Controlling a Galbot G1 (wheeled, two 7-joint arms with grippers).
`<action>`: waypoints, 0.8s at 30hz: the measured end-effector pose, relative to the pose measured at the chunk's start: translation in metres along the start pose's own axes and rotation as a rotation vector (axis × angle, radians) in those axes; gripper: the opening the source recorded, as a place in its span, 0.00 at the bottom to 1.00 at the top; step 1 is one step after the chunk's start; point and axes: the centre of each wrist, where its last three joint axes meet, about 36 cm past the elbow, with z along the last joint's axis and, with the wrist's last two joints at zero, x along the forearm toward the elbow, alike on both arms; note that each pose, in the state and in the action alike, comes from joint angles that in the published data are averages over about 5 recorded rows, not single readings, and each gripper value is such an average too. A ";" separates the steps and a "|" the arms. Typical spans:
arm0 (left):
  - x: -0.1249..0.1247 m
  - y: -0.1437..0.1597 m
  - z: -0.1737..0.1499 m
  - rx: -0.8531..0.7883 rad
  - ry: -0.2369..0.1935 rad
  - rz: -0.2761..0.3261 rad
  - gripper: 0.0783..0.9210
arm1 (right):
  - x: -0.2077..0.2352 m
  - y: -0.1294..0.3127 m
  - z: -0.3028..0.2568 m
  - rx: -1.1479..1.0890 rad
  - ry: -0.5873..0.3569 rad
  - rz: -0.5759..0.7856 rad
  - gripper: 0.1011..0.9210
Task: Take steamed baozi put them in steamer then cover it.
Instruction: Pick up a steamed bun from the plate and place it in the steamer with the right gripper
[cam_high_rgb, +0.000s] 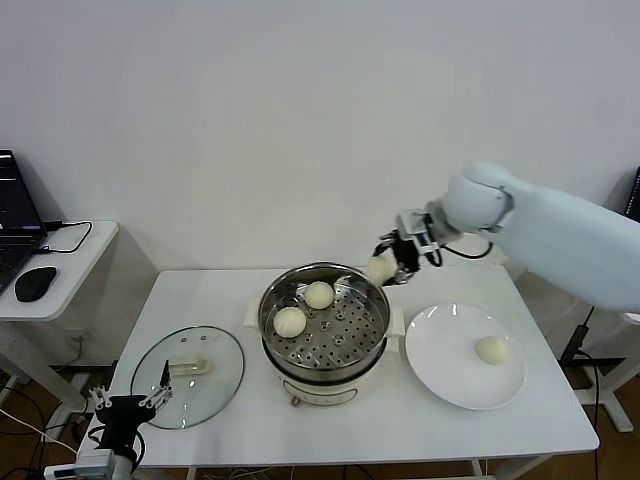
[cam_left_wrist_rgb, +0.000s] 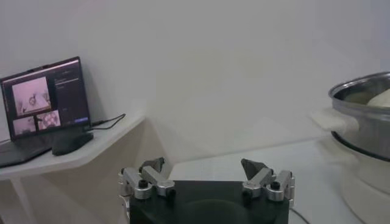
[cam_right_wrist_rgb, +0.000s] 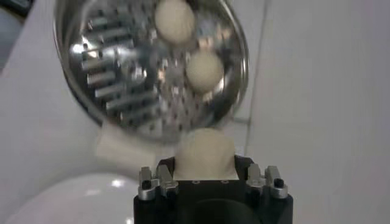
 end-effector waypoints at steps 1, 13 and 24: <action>0.000 0.000 0.000 0.001 -0.001 -0.002 0.88 | -0.005 -0.002 -0.008 0.024 -0.009 -0.011 0.62; 0.003 0.000 -0.005 0.012 -0.008 -0.016 0.88 | -0.064 -0.002 -0.078 0.321 -0.077 -0.138 0.62; 0.005 -0.001 -0.005 0.020 -0.008 -0.022 0.88 | -0.097 0.014 -0.106 0.572 -0.102 -0.227 0.63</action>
